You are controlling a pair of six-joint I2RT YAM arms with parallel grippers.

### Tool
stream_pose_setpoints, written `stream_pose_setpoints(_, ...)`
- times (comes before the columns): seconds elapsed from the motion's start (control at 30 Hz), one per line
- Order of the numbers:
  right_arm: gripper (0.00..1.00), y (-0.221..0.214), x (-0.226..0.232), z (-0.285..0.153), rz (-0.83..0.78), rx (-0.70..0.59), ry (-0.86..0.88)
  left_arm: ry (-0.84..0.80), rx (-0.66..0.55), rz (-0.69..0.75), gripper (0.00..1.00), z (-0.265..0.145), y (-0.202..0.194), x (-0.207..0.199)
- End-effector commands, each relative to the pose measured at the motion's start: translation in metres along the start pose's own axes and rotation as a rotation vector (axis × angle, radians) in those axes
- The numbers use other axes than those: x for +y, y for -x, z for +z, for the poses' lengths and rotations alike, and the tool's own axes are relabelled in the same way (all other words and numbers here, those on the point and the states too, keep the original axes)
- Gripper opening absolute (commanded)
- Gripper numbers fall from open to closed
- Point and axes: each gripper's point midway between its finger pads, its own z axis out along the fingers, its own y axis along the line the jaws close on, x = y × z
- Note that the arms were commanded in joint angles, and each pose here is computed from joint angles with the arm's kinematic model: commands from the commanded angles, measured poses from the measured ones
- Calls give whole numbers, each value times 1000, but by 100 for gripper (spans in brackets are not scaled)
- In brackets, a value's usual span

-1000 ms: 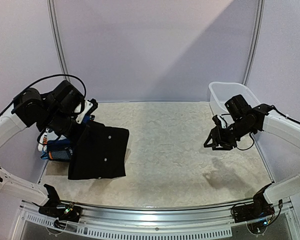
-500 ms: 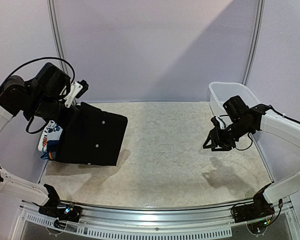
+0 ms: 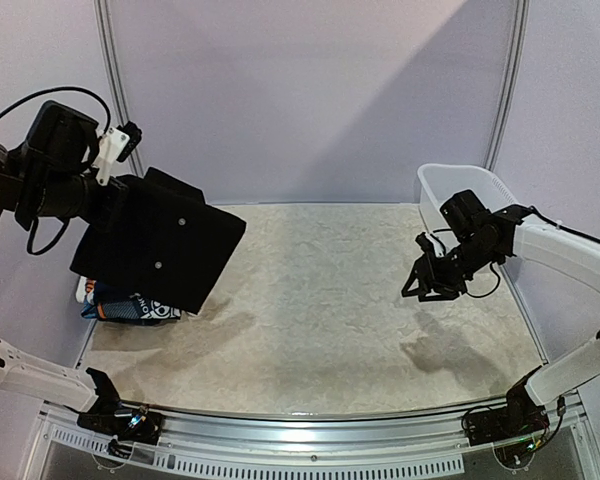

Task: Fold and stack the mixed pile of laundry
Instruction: Move the square-folded shirt to the corner of the board.

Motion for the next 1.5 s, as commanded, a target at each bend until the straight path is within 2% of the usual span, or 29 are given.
stream_pose_setpoints(0.0, 50, 5, 8, -2, -39, 5, 15, 82, 186, 108, 0, -13, -48, 25)
stream_pose_setpoints(0.57, 50, 1, 5, 3, -54, 31, 12, 226, 217, -38, 0, 0, -54, 62)
stream_pose_setpoints(1.07, 50, -6, 0, 6, -56, 47, 2, 222, 243, -127, 0, 42, -65, 77)
stream_pose_setpoints(1.47, 50, -17, -7, 6, -42, 58, -9, 226, 250, -208, 0, 71, -71, 111)
